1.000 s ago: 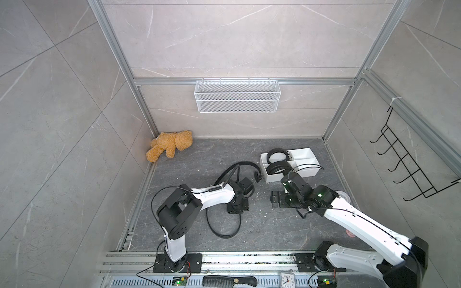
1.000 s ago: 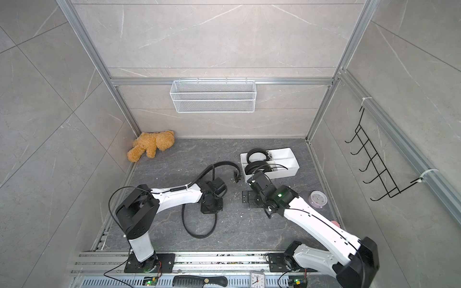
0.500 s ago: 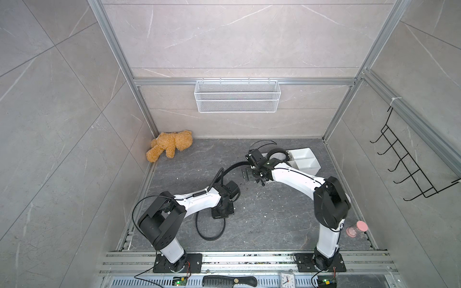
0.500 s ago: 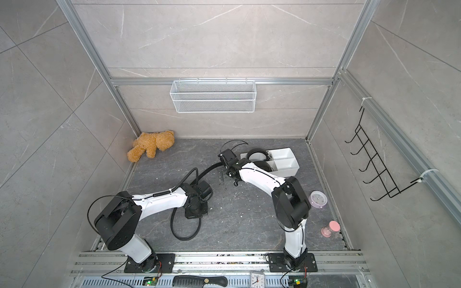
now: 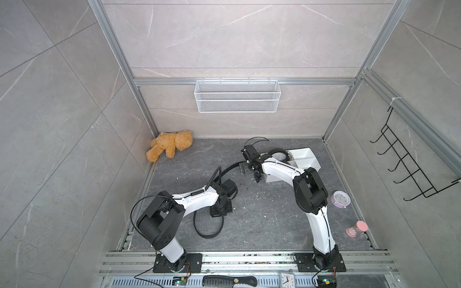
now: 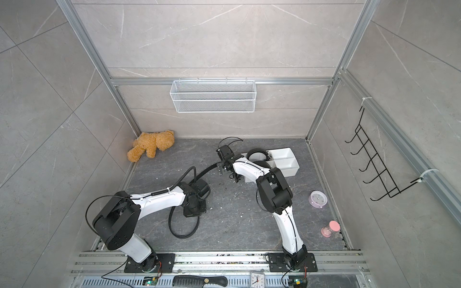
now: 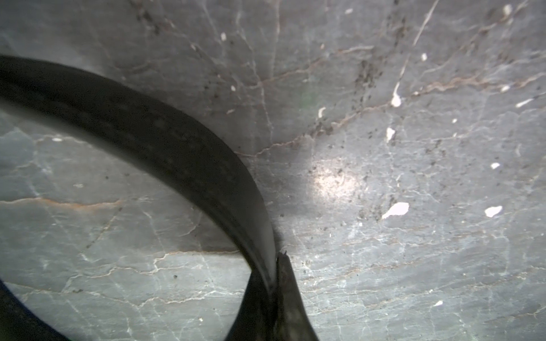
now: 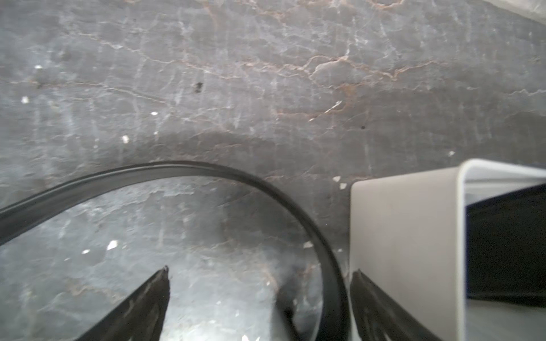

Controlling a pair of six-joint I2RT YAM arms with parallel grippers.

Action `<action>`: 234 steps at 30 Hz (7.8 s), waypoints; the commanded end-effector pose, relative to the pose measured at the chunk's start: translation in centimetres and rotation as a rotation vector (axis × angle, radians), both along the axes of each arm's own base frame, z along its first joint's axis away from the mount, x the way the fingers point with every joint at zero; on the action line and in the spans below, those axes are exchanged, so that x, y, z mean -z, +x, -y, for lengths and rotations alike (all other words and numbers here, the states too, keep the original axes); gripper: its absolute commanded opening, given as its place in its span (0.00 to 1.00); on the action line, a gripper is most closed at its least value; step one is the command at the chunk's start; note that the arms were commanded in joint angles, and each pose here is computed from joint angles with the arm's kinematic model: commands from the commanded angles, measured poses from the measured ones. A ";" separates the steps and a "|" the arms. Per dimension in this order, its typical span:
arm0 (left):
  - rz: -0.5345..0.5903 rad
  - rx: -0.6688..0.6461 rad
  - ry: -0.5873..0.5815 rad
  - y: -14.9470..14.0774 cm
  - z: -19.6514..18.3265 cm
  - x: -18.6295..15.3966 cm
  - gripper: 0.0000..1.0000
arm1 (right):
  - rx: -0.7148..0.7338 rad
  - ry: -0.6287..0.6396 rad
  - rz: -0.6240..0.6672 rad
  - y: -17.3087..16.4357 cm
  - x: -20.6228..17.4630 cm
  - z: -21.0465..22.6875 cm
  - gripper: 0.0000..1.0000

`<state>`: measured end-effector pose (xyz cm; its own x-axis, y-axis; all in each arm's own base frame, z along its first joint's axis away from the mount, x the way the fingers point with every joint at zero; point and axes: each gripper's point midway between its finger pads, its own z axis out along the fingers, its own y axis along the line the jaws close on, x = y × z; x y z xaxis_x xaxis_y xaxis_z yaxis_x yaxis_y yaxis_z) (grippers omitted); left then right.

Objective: Place the belts into the storage roll
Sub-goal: Roll the belt at the center of the board.

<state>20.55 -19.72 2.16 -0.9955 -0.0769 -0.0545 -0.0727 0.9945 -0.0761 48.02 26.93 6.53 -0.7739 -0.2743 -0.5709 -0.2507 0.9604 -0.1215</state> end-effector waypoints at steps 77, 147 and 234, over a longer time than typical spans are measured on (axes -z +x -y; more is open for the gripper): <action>0.084 0.014 -0.346 17.0 7.5 -0.7 0.10 | 0.023 0.356 -0.338 -29.7 -1.2 -5.8 0.61; 0.052 0.401 0.060 -4.1 -1.9 -0.4 0.00 | -0.018 -0.024 -0.539 -17.0 6.0 -1.1 0.03; 0.321 0.653 0.212 18.9 -2.3 -3.0 0.27 | -0.368 -0.281 -0.583 -34.9 6.9 -4.3 0.00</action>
<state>40.17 -17.93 3.84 -0.7251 0.6285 -0.2816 0.5860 0.7778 0.2273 15.03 30.67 1.37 -0.7828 -0.6211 -0.0387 -0.6098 0.7779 -0.1516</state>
